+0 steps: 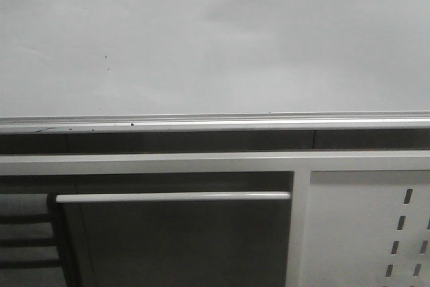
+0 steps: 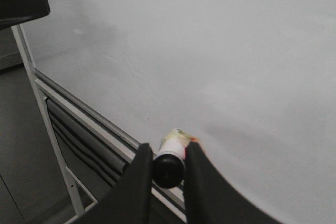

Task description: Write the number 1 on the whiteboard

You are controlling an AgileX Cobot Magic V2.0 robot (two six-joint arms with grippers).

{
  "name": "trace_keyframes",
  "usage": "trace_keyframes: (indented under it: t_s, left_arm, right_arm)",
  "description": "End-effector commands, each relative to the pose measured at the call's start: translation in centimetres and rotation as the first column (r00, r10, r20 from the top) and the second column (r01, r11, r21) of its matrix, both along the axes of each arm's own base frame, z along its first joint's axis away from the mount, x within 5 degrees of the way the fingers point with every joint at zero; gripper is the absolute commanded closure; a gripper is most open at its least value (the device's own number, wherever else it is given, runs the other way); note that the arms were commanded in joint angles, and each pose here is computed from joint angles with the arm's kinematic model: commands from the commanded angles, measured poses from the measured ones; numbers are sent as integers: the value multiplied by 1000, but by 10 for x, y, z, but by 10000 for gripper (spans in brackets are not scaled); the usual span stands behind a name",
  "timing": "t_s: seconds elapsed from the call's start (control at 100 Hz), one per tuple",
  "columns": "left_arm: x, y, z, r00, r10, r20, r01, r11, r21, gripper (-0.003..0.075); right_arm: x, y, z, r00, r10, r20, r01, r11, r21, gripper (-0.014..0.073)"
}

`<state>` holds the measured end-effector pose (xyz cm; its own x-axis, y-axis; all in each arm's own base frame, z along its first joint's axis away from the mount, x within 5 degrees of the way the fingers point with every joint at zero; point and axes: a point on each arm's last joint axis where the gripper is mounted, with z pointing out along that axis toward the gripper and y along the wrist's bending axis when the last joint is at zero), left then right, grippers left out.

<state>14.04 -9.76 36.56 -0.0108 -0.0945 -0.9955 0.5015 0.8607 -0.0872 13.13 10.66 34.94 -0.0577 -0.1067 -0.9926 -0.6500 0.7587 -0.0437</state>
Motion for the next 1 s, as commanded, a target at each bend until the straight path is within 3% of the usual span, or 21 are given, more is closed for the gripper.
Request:
trace_keyframes:
  t_s: [0.0, 0.33, 0.56, 0.78, 0.93, 0.99]
  left_arm:
    - [0, 6, 14, 998, 44, 47, -42, 999, -33, 606]
    - [0, 7, 14, 997, 60, 52, -58, 998, -38, 606]
    - [0, 7, 14, 996, 62, 59, -60, 998, -31, 606]
    - [0, 5, 13, 997, 42, 57, -41, 999, -15, 604]
    - [-3, -7, 8, 997, -82, 17, 81, 996, 42, 592]
    - [-4, -14, 3, 989, -145, -10, 145, 986, 86, 542]
  right_arm:
    - [11, 3, 13, 992, -67, 103, 63, 997, 45, 638]
    - [41, 15, 0, 979, -165, 122, 161, 986, 44, 638]
    - [64, 31, -26, 981, -184, 65, 186, 982, -31, 638]
    - [44, 32, -24, 998, -68, -15, 67, 995, -71, 638]
    - [25, 25, -7, 998, 30, -61, -35, 996, -81, 638]
    - [21, 24, 1, 994, 66, -87, -74, 993, -92, 638]
